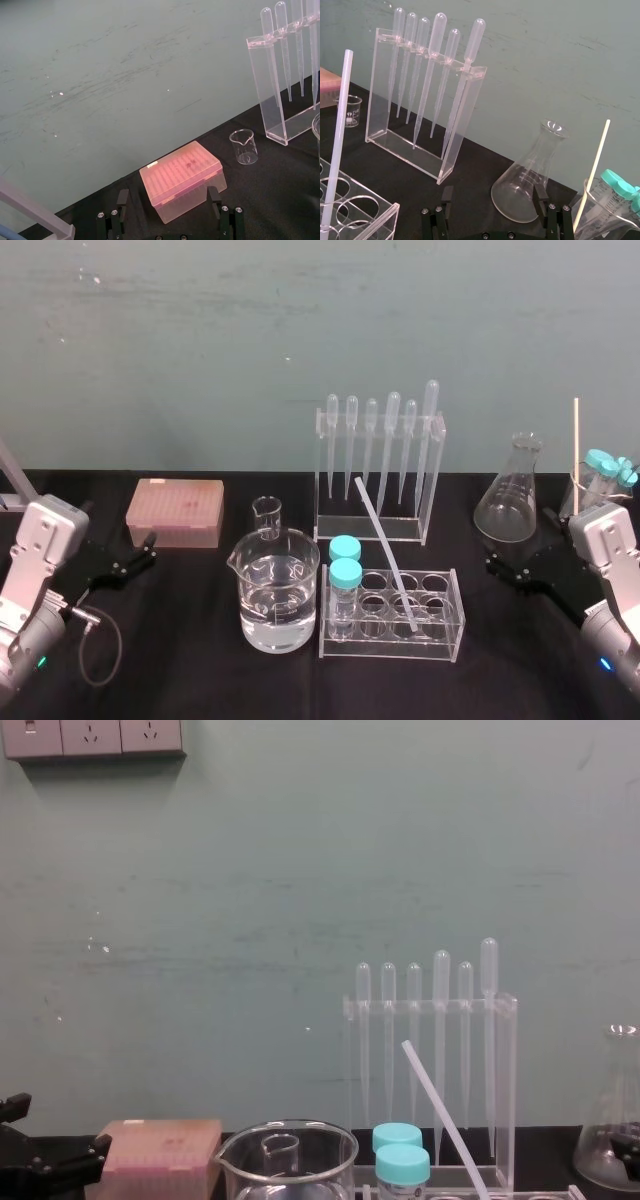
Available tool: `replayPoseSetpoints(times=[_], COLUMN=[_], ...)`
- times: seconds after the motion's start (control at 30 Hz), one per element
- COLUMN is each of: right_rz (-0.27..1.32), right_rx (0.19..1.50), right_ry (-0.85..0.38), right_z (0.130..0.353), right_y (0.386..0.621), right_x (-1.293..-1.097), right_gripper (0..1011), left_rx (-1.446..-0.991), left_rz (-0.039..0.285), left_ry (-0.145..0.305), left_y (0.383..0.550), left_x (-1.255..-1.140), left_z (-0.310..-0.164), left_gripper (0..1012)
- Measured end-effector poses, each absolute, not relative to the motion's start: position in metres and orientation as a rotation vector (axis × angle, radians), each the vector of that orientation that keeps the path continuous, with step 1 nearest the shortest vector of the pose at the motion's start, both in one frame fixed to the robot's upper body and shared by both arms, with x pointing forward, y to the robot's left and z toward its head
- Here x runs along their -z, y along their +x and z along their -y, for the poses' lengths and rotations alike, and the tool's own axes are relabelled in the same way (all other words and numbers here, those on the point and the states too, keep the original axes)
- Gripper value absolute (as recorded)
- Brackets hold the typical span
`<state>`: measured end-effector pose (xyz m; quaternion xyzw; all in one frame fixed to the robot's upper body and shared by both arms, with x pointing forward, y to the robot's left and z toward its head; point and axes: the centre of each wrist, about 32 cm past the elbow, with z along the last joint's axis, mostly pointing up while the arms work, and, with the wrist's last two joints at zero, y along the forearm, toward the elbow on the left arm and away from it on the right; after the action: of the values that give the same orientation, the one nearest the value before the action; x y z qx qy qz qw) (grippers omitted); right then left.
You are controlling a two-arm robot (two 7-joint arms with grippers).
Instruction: Pick up the stirring rod with one hand, then place it down.
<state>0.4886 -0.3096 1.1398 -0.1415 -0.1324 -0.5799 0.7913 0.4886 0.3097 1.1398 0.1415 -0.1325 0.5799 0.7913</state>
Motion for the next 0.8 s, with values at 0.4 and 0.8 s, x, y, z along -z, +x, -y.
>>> replayPoseSetpoints(times=[0.4, 0.8], right_rz=[0.285, 0.285], right_rx=[1.248, 1.248], right_ry=[-0.305, -0.305], right_z=[0.3097, 0.3097], right_y=[0.4886, 0.4886], right_x=[-1.1398, -1.1397], right_gripper=[1003, 1003], left_rx=[-1.248, -1.248], left_rz=[0.285, 0.285], left_ry=[0.304, 0.304], left_y=[0.4886, 0.4886], left_x=[-1.1398, -1.1398], left_z=[-0.3097, -0.3097], left_gripper=[1000, 1000])
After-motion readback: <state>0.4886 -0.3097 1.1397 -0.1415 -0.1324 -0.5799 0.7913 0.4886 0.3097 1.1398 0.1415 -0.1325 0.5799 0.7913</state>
